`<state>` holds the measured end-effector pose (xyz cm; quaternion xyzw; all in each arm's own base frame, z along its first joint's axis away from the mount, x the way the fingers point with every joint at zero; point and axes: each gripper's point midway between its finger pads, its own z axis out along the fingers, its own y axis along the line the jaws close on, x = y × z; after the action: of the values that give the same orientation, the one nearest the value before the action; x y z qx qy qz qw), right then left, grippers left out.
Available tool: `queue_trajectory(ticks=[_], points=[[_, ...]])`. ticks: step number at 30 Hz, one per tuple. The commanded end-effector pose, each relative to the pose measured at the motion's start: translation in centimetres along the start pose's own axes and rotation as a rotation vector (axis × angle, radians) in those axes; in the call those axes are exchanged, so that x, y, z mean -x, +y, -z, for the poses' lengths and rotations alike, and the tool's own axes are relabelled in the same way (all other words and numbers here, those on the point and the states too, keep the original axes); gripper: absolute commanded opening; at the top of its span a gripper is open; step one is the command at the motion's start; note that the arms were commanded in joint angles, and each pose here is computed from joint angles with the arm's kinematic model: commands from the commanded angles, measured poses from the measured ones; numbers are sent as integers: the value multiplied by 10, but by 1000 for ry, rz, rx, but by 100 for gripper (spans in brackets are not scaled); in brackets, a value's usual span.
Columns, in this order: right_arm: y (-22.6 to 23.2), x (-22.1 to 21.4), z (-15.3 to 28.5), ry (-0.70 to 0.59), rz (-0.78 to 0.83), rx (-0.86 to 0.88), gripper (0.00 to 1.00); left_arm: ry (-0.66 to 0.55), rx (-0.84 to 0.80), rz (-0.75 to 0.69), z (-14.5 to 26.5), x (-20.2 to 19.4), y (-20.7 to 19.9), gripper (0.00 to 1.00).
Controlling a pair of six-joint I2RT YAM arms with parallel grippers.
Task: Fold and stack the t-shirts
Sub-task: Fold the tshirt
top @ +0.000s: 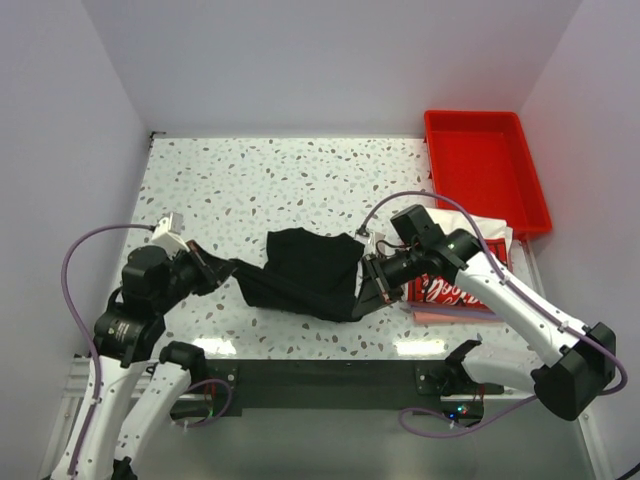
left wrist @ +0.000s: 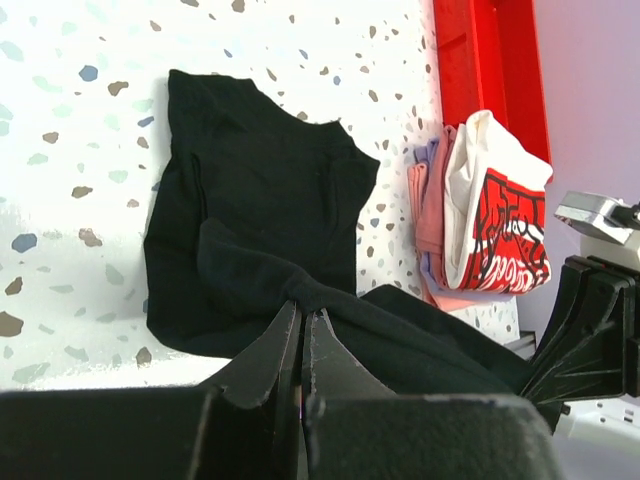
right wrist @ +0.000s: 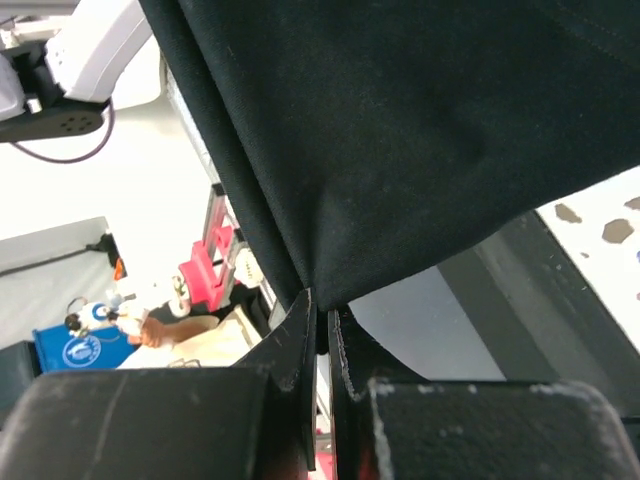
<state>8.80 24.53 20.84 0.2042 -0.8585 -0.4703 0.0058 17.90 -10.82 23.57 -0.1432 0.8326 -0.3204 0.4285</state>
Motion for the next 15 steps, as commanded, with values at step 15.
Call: queue_trajectory(ticks=[15], points=[[-36, 83, 5, -209, -96, -7, 0, -192, 131, 64, -86, 69, 18, 0]])
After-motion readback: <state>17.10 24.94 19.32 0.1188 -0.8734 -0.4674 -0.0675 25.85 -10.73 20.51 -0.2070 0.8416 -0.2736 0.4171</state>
